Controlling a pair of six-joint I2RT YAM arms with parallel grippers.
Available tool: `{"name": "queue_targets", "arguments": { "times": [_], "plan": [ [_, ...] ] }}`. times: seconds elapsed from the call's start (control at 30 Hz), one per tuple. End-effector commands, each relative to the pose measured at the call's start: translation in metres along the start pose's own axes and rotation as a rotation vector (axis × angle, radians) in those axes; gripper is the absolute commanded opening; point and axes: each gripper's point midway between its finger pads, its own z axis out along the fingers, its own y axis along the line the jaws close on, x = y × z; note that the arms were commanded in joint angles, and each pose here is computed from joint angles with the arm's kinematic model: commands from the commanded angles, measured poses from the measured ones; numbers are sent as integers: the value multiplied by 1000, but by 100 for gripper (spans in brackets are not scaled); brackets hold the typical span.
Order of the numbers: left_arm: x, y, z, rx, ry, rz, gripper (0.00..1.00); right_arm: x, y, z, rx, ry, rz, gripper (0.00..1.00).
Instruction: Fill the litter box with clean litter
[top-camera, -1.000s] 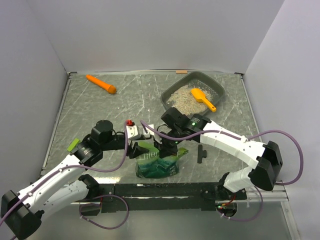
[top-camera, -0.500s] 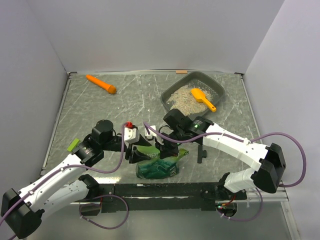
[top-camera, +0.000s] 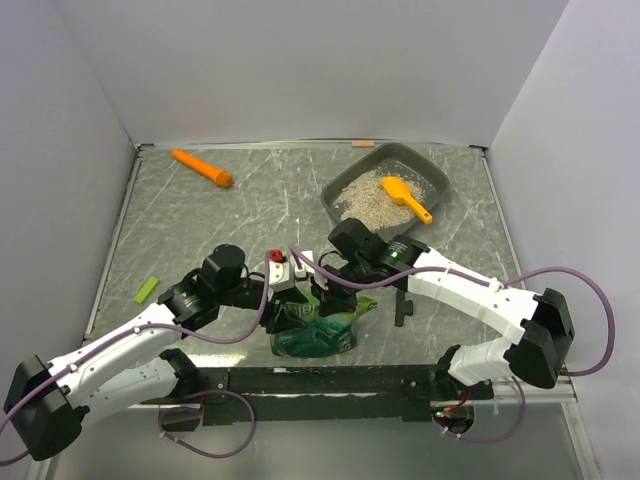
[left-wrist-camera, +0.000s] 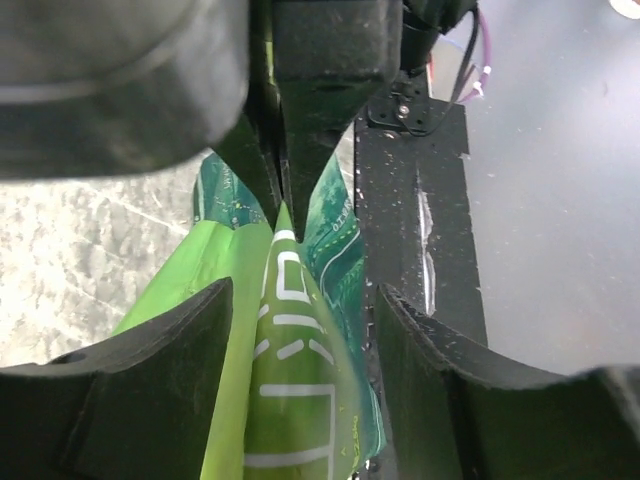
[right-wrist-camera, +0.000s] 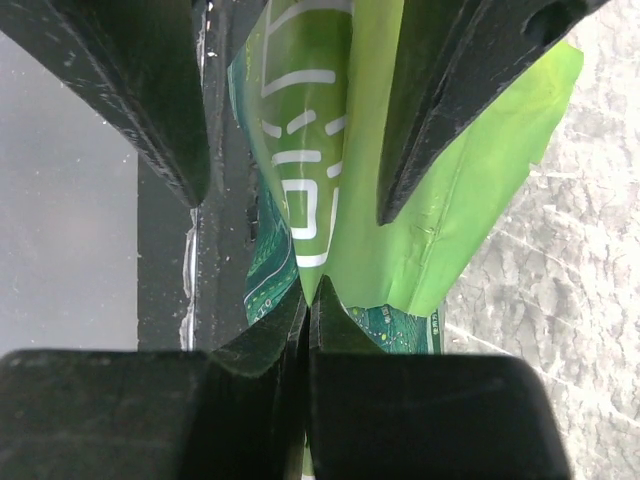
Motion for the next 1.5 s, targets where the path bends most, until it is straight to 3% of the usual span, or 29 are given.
{"name": "queue_targets", "arguments": {
  "times": [0.0, 0.03, 0.1, 0.13, 0.17, 0.27, 0.4, 0.43, 0.53, 0.67, 0.8, 1.07, 1.47],
  "plan": [
    [14, 7, 2, -59, 37, -30, 61, -56, 5, -27, 30, -223, -157, 0],
    [17, 8, 3, -64, 47, -35, 58, -57, 6, -28, 32, -228, -157, 0],
    [25, 14, 6, -89, 78, -47, 42, -56, 7, -31, 39, -235, -161, 0],
    [28, 16, 6, -93, 91, -52, 32, -57, 8, -32, 40, -240, -163, 0],
    [30, 21, 7, -118, 102, -54, 16, -57, 10, -34, 41, -247, -168, 0],
    [40, 31, 8, -153, 148, -67, 1, -56, 12, -36, 43, -255, -170, 0],
    [40, 45, 4, -230, 169, -44, 1, -53, 11, -38, 72, -259, -158, 4],
    [36, 46, 2, -243, 162, -32, 1, -53, 9, -40, 85, -262, -139, 20],
    [18, 50, -7, -292, 132, 25, 1, -57, 9, -49, 121, -283, -127, 42],
    [-13, 49, -23, -335, 88, 121, 1, -72, 1, -75, 232, -334, -137, 50],
    [-28, 51, -35, -358, 98, 214, 1, -81, -5, -94, 293, -372, -175, 56],
    [-51, 55, -45, -348, 47, 301, 1, -56, -24, -87, 277, -272, -275, 59],
    [-48, 37, -54, -340, -60, 304, 1, -39, -40, -51, 133, -209, -262, 60]
  ]
}}
